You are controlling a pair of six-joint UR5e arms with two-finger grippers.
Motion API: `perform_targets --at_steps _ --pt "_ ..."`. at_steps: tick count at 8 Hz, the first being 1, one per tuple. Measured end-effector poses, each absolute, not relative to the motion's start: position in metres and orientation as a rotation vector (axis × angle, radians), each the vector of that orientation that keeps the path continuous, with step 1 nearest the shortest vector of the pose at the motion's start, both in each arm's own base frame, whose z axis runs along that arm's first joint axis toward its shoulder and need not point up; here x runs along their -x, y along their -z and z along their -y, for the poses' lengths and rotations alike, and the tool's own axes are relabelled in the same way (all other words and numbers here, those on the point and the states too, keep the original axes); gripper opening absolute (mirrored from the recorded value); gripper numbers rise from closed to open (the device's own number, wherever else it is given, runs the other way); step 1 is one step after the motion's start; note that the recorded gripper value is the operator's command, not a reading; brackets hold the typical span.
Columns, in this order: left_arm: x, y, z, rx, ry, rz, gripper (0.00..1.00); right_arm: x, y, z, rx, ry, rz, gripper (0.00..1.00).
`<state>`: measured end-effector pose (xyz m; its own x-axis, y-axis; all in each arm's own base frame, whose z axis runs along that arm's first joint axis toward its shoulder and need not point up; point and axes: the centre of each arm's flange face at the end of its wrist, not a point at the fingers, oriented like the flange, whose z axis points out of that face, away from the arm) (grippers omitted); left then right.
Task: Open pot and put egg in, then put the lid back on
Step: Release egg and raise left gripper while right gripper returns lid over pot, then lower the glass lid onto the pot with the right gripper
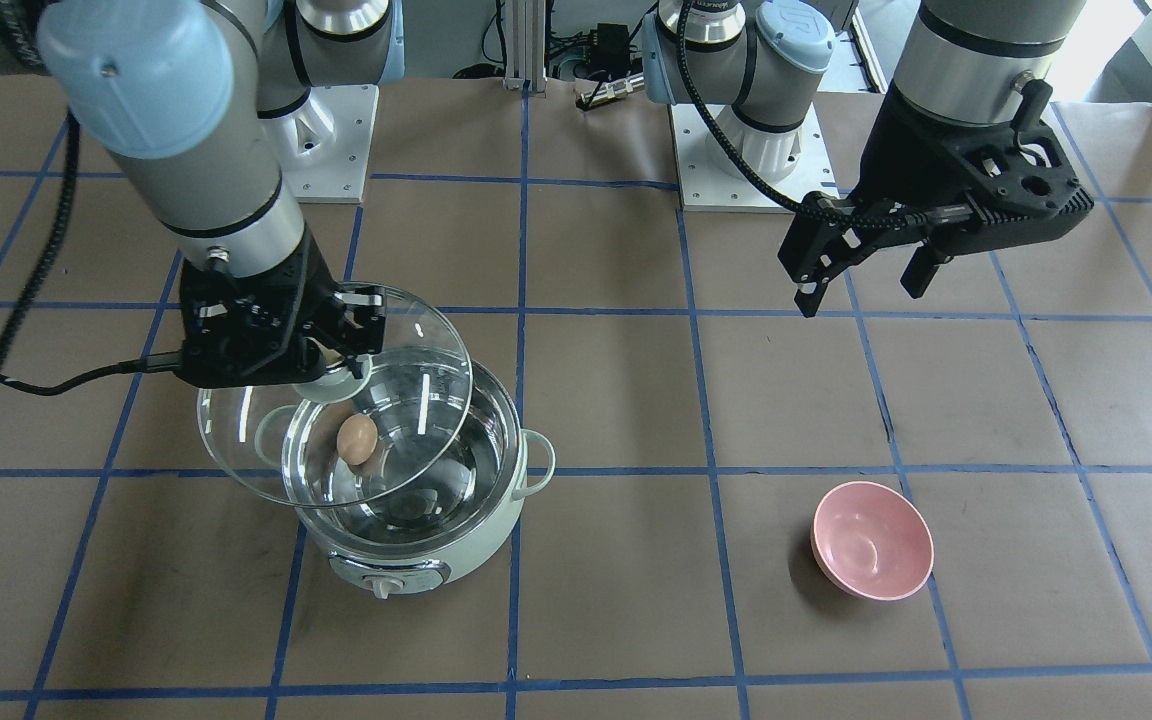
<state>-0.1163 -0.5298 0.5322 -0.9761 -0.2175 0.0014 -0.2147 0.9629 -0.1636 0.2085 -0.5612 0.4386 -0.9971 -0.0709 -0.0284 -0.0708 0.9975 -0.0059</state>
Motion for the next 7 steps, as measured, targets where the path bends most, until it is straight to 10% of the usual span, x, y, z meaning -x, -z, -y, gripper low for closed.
perform_targets --at_steps 7 --pt "0.124 -0.525 0.531 0.259 0.254 -3.092 1.00 -0.258 -0.371 0.571 0.165 -0.050 -3.107 0.00"
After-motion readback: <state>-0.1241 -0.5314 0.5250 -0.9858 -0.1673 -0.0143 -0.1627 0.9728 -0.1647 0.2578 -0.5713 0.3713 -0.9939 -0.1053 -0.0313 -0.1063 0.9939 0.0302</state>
